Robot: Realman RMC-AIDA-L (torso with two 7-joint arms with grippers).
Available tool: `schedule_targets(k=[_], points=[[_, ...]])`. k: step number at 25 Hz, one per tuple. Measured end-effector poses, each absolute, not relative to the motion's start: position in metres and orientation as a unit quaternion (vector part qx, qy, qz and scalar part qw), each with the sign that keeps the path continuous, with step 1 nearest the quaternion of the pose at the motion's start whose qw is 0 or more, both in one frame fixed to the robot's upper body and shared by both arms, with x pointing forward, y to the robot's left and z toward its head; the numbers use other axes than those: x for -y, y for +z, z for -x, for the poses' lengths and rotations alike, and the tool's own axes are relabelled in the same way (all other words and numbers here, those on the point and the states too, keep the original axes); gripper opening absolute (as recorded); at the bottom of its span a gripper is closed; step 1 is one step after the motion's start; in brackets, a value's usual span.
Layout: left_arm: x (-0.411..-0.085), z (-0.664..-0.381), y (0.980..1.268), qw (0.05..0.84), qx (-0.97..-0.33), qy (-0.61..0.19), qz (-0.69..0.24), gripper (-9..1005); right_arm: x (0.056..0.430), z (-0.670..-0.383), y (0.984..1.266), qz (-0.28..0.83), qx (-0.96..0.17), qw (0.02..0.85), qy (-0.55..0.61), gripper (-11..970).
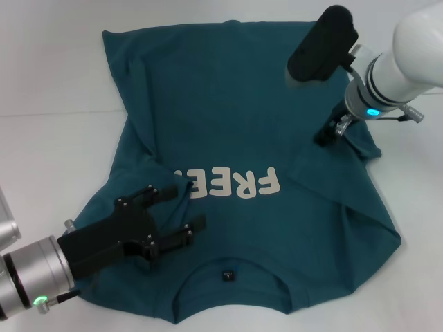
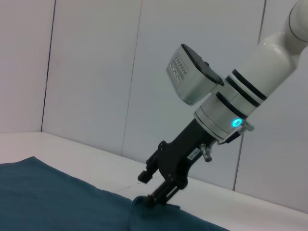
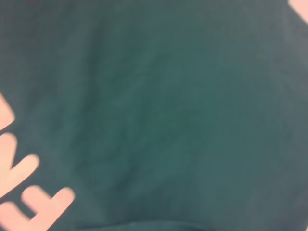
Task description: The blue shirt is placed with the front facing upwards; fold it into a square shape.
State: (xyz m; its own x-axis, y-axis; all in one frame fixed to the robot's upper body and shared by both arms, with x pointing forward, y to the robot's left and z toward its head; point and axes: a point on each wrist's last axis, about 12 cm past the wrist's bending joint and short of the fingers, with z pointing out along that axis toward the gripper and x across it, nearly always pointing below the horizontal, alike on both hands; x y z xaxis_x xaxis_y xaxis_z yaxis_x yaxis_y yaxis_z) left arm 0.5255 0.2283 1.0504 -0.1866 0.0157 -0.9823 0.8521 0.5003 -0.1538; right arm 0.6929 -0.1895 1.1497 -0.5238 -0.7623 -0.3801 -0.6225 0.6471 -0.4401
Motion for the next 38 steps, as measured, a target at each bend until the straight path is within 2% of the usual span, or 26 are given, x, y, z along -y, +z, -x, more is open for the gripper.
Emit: schedule_targets(k=[6, 11, 20, 38], points=[[-0.228, -0.526, 1.052, 0.549, -0.669, -0.383, -0.323, 800, 0.192, -0.686, 1.159, 0.405, -0.860, 0.285, -0.123, 660], [-0.228, -0.526, 1.052, 0.549, -0.669, -0.384, -0.322, 800, 0.211, -0.672, 1.169, 0.412, -0.854, 0.293, -0.122, 662], [-0.228, -0.526, 1.050, 0.547, -0.673, -0.385, -0.318, 800, 0.241, -0.653, 1.159, 0.411, -0.862, 0.268, -0.123, 663], [-0.226, -0.528, 1.052, 0.546, -0.672, -0.386, -0.319, 799, 0.248, -0.661, 1.135, 0.402, -0.867, 0.263, -0.131, 663]])
